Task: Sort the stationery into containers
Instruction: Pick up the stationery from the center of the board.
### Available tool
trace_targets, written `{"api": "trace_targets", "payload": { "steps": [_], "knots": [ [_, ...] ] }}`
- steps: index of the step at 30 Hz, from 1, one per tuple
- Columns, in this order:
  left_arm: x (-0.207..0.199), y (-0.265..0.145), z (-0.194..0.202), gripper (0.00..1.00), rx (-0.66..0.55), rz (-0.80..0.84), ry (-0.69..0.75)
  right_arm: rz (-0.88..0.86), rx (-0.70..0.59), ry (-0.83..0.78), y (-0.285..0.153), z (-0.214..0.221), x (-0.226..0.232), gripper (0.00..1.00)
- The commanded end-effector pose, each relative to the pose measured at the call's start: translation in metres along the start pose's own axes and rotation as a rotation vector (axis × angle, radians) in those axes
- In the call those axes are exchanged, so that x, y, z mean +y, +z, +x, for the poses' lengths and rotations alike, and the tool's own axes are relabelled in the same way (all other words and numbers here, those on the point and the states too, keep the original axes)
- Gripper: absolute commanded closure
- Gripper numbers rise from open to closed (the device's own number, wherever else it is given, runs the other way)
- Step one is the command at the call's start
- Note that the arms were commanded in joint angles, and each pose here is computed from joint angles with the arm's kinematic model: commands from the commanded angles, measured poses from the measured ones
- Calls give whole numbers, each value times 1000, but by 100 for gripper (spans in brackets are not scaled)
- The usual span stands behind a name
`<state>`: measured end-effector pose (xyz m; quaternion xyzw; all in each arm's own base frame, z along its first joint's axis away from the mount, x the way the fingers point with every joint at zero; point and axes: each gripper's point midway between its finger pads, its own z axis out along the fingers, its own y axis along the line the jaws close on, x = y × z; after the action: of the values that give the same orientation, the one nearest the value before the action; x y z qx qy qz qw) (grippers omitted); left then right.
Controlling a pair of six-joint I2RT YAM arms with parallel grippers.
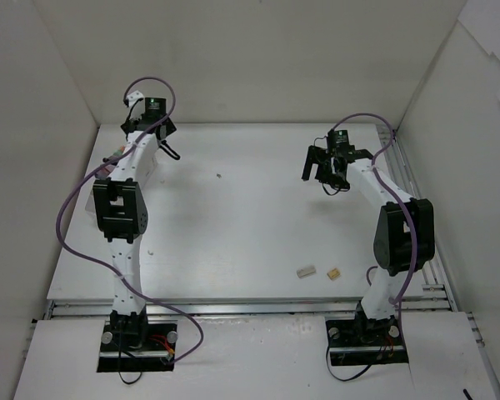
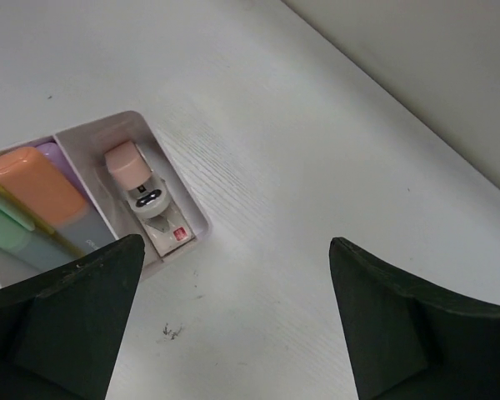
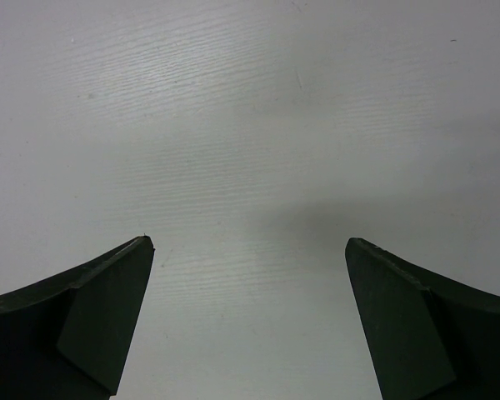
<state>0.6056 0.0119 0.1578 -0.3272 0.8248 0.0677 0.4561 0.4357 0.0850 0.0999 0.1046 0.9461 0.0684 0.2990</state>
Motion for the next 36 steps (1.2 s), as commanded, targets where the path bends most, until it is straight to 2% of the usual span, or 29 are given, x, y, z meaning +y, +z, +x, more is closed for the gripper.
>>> {"api": "trace_targets", "payload": {
  "steps": [1, 4, 5, 11, 20, 26, 29, 32, 33, 36],
  "knots": [
    [-34, -75, -82, 10, -170, 181, 32, -16, -89, -3, -25, -25, 4, 2],
    [-39, -90, -77, 1, -135, 256, 94, 4, -79, 11, -32, -11, -4, 2],
    [-38, -93, -77, 0, -133, 255, 95, 10, -75, 15, -32, -7, -7, 2],
    [-5, -98, -76, 1, -124, 67, 76, 13, -59, 51, -42, 14, -14, 2],
    [-1, -104, -66, 1, -65, 58, 46, 42, -44, 104, -59, 43, -30, 2],
    [-14, -116, -54, 0, -34, 121, 98, 64, 2, 136, -69, 72, -41, 2],
    [-33, -132, -42, 1, -40, 214, 227, 81, 32, 178, -75, 88, -46, 2],
    [-65, -163, -10, 1, -48, 361, 456, 93, 76, 218, -81, 108, -52, 2],
    [-86, -183, 12, 0, -40, 446, 536, 94, 93, 230, -83, 114, -53, 2],
    [-108, -225, 60, 0, -18, 658, 728, 79, 143, 248, -89, 136, -54, 2]
  ]
}}
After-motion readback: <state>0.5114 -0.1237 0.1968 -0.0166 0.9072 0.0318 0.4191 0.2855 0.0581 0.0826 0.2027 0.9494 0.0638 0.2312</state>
